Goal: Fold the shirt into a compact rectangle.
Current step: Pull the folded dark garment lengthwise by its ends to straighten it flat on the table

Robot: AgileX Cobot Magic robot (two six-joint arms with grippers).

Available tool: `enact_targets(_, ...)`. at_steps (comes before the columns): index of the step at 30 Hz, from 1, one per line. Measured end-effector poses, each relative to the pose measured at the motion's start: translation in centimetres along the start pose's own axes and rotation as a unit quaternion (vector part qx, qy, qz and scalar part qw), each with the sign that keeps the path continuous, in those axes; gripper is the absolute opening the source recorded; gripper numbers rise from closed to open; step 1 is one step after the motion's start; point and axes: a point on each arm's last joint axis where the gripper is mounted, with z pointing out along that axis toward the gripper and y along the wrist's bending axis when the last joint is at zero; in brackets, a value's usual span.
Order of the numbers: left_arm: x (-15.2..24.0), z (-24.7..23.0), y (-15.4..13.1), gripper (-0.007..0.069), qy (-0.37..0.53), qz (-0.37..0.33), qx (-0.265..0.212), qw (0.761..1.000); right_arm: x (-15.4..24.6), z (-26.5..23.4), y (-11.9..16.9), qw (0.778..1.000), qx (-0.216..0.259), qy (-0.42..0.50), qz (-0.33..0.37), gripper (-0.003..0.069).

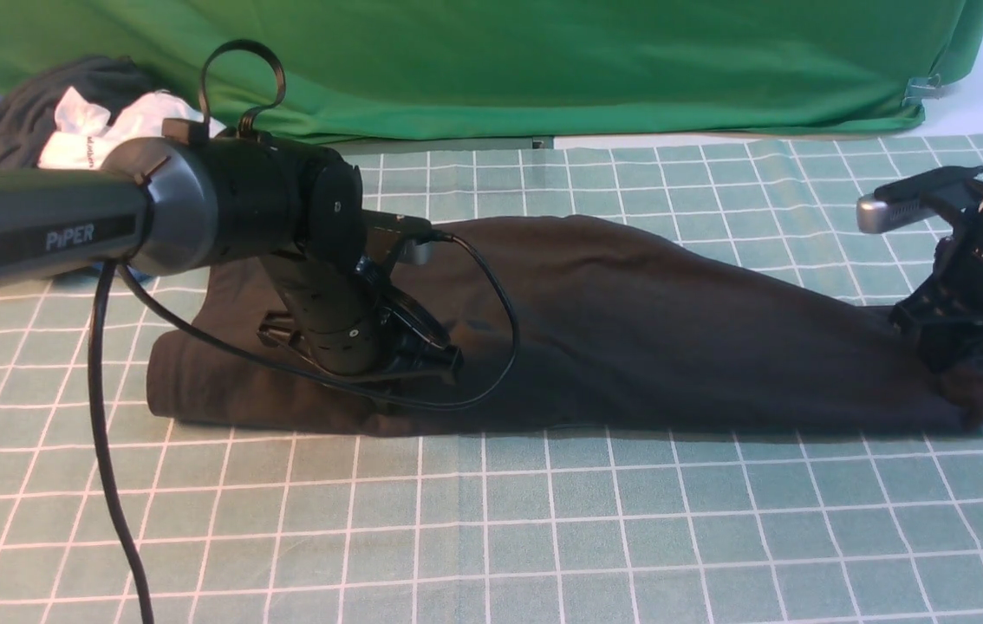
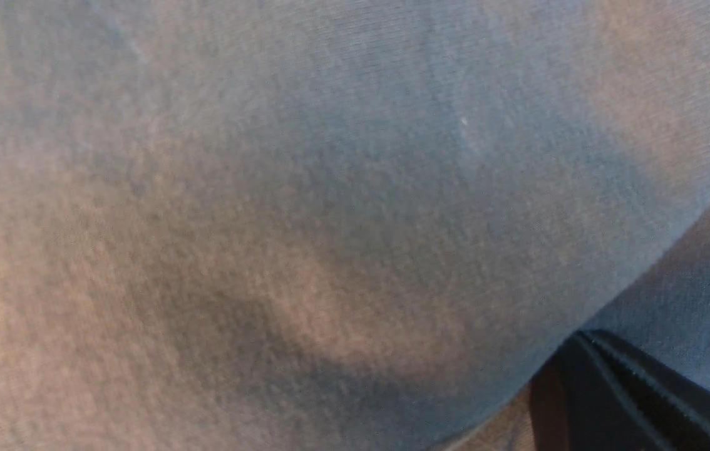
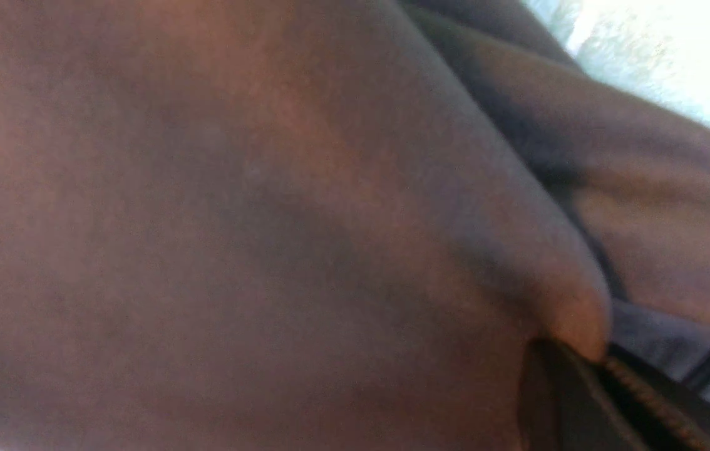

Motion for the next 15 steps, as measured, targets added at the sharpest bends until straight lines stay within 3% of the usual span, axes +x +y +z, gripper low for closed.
enact_targets(8,0.0,0.0,0.0,0.0011,0.001,-0.001,0.001,1.0,0.3,-5.4,-0.2,0.996,0.056,-0.076,-0.003,0.0025)
enact_targets(15,0.0,0.0,-0.1,0.0011,0.0,0.001,0.004,1.0,-0.5,-3.9,-0.8,0.993,0.077,-0.085,-0.014,0.0027)
